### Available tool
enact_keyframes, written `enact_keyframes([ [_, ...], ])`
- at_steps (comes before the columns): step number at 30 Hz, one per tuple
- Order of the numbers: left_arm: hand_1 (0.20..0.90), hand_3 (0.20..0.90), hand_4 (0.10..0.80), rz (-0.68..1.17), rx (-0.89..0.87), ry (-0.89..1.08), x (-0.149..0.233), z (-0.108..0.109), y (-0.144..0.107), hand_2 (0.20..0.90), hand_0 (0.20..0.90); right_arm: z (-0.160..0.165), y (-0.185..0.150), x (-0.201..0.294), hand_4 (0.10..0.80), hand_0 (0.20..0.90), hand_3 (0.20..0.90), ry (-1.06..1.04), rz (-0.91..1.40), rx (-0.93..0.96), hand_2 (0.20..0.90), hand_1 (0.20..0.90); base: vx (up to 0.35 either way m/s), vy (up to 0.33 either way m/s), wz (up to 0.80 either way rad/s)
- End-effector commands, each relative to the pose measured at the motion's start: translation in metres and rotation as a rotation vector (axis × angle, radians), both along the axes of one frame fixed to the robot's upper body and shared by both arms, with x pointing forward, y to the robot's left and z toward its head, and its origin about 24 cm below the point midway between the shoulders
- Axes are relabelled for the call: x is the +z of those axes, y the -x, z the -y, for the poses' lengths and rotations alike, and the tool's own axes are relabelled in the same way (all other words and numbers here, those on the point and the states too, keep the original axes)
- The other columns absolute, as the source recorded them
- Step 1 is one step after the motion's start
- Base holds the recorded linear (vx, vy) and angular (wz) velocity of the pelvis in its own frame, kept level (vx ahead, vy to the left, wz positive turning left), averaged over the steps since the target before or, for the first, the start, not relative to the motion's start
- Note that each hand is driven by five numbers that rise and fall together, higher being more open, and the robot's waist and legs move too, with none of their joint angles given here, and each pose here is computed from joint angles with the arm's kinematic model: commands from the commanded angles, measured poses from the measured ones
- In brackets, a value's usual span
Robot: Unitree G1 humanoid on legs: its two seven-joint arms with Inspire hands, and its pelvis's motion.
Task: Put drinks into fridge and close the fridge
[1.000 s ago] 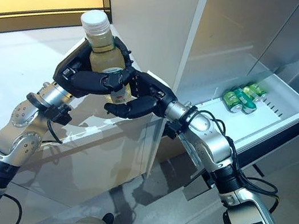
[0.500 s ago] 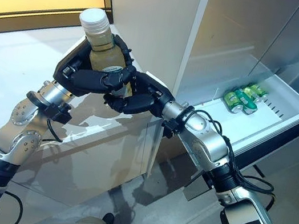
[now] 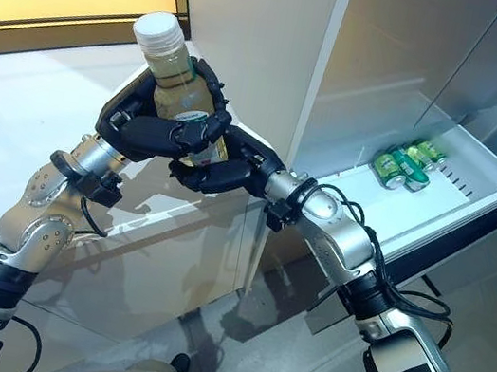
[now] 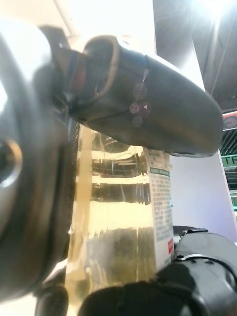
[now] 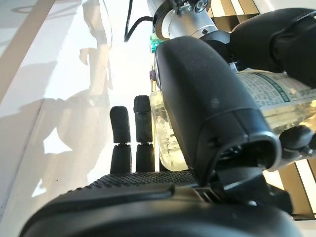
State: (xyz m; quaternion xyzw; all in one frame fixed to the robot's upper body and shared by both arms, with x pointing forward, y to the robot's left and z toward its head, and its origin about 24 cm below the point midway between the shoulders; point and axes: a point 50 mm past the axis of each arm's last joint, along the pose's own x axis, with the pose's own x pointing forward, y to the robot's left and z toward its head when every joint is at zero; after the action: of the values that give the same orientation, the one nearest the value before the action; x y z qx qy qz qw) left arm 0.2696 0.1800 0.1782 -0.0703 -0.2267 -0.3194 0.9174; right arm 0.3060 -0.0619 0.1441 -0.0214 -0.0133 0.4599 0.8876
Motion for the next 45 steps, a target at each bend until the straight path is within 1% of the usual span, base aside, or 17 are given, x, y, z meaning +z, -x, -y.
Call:
enact_keyframes([
  [1, 0.326, 0.230, 0.130, 0.317, -0.161, 0.087, 0.067, 0.022, 0.011, 0.326, 0.326, -0.031, 0.007, 0.085, 0.100, 0.300, 0.200, -0.222, 0.279, 0.170, 0.300, 0.300, 0.000, 0.000, 0.00],
  [2, 0.479, 0.409, 0.309, 0.318, -0.162, 0.087, 0.068, 0.022, 0.011, 0.479, 0.479, -0.031, 0.007, 0.085, 0.100, 0.300, 0.200, -0.222, 0.281, 0.168, 0.300, 0.300, 0.000, 0.000, 0.00],
  [3, 0.462, 0.389, 0.289, 0.318, -0.165, 0.085, 0.068, 0.021, 0.011, 0.462, 0.462, -0.030, 0.007, 0.087, 0.100, 0.300, 0.200, -0.226, 0.285, 0.167, 0.300, 0.300, 0.000, 0.000, 0.00],
  [4, 0.375, 0.288, 0.188, 0.318, -0.165, 0.084, 0.068, 0.021, 0.011, 0.375, 0.375, -0.030, 0.008, 0.088, 0.100, 0.300, 0.200, -0.230, 0.287, 0.166, 0.300, 0.300, 0.000, 0.000, 0.00],
  [5, 0.385, 0.299, 0.199, 0.318, -0.164, 0.084, 0.068, 0.021, 0.011, 0.385, 0.385, -0.030, 0.007, 0.088, 0.100, 0.300, 0.200, -0.233, 0.287, 0.164, 0.300, 0.300, 0.000, 0.000, 0.00],
  [6, 0.427, 0.348, 0.248, 0.317, -0.162, 0.084, 0.068, 0.020, 0.010, 0.427, 0.427, -0.030, 0.007, 0.088, 0.100, 0.300, 0.200, -0.235, 0.290, 0.162, 0.300, 0.300, 0.000, 0.000, 0.00],
  [7, 0.521, 0.458, 0.358, 0.317, -0.162, 0.083, 0.068, 0.020, 0.010, 0.521, 0.521, -0.030, 0.007, 0.088, 0.100, 0.300, 0.200, -0.235, 0.290, 0.162, 0.300, 0.300, 0.000, 0.000, 0.00],
  [8, 0.900, 0.900, 0.800, 0.316, -0.157, 0.080, 0.068, 0.019, 0.010, 0.900, 0.900, -0.030, 0.007, 0.089, 0.100, 0.300, 0.200, -0.238, 0.292, 0.160, 0.300, 0.300, 0.000, 0.000, 0.00],
  [14, 0.900, 0.900, 0.800, 0.313, -0.132, 0.072, 0.068, 0.018, 0.009, 0.900, 0.900, -0.028, 0.008, 0.092, 0.100, 0.300, 0.200, -0.243, 0.304, 0.152, 0.300, 0.300, 0.000, 0.000, 0.00],
  [21, 0.900, 0.900, 0.800, 0.314, -0.083, 0.041, 0.067, 0.008, 0.008, 0.900, 0.900, -0.020, 0.007, 0.099, 0.100, 0.300, 0.200, -0.271, 0.344, 0.118, 0.300, 0.300, 0.000, 0.000, 0.00],
  [27, 0.900, 0.900, 0.800, 0.321, -0.085, 0.013, 0.065, -0.002, 0.010, 0.900, 0.900, -0.011, 0.008, 0.109, 0.100, 0.300, 0.200, -0.298, 0.402, 0.073, 0.300, 0.300, -0.008, 0.001, 0.00],
  [33, 0.900, 0.900, 0.800, 0.289, -0.024, -0.045, 0.054, -0.021, 0.010, 0.900, 0.900, 0.003, 0.012, 0.123, 0.100, 0.300, 0.200, -0.351, 0.477, 0.034, 0.300, 0.300, -0.017, 0.004, 0.00],
  [39, 0.900, 0.900, 0.800, 0.241, 0.029, 0.008, 0.044, -0.038, 0.011, 0.900, 0.900, 0.014, 0.020, 0.133, 0.100, 0.300, 0.200, -0.378, 0.546, 0.026, 0.300, 0.300, -0.019, 0.006, 0.00],
  [45, 0.900, 0.900, 0.800, 0.198, 0.092, 0.048, 0.030, -0.050, 0.013, 0.900, 0.900, 0.019, 0.031, 0.135, 0.100, 0.300, 0.200, -0.390, 0.579, 0.046, 0.300, 0.300, -0.010, 0.004, 0.00],
])
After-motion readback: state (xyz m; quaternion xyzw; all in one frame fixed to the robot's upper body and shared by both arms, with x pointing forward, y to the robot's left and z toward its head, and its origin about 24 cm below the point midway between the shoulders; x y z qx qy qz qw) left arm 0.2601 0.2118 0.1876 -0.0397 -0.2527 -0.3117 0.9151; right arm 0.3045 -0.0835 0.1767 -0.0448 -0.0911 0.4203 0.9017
